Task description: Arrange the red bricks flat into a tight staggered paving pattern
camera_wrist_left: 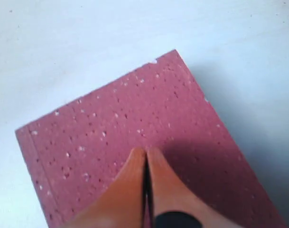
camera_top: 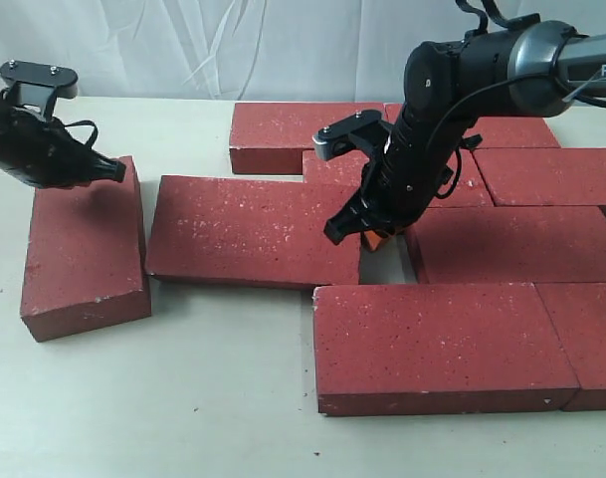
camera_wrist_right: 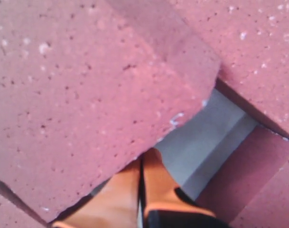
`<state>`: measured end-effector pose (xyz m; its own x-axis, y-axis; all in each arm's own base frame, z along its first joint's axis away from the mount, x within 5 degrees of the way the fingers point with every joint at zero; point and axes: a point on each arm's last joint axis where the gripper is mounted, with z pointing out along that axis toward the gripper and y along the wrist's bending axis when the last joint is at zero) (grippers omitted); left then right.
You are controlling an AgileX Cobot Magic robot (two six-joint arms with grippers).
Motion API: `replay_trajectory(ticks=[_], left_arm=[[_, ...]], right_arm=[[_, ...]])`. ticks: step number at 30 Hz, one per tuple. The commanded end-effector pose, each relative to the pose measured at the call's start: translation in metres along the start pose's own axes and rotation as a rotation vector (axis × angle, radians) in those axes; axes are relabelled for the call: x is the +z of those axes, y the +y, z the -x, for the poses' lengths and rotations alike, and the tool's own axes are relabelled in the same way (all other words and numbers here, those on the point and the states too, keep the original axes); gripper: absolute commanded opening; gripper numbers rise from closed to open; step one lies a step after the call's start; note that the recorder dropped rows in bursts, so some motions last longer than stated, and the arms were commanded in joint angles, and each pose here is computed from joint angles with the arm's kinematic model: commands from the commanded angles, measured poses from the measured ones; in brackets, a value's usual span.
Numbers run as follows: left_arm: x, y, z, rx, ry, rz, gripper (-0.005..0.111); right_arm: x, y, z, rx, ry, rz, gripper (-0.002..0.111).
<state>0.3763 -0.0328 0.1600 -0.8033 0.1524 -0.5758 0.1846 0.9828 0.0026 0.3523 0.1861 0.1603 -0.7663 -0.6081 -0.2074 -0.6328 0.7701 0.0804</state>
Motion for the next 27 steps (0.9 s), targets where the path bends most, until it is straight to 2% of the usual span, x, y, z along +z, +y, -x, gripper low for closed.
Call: replay_trajectory(ticks=[1,3,5,8,10,12,17,20,27], left_arm=[[-0.004,0.004,0.011,0.020,0.039,-0.007,0.000],[-0.036,0.001,0.020,0.027,0.023,-0.020,0.000],[-0.069,-0.005,0.015,0.018,0.118,-0.073,0.000],[-0.091,-0.014,-0.014,0.021,0.346,-0.150,0.000],[-0.091,-0.018,-0.038,0.017,0.509,-0.192,0.000],[-0.090,-0.020,-0.055,0.015,0.601,-0.214,0.000],[-0.090,-0.025,-0.073,-0.017,0.670,-0.249,0.000],[-0.091,-0.037,-0.084,0.035,0.714,-0.353,0.000],[-0.075,-0.048,-0.090,0.071,0.594,-0.218,0.000]], right_arm=[[-0.002,0.002,-0.001,0.005,0.005,0.016,-0.001],[-0.002,0.002,-0.001,0.005,0.005,0.016,-0.001],[-0.002,0.002,-0.001,0.005,0.005,0.016,-0.001],[-0.002,0.002,-0.001,0.005,0.004,0.016,-0.001],[-0.002,0.002,0.000,0.005,-0.004,0.013,-0.001],[-0.002,0.002,0.000,0.005,-0.007,0.012,-0.001],[-0.002,0.002,0.000,0.005,-0.007,0.012,-0.001],[-0.002,0.002,0.001,0.005,-0.011,0.011,-0.001],[-0.002,0.001,0.001,0.005,-0.015,0.010,-0.001]])
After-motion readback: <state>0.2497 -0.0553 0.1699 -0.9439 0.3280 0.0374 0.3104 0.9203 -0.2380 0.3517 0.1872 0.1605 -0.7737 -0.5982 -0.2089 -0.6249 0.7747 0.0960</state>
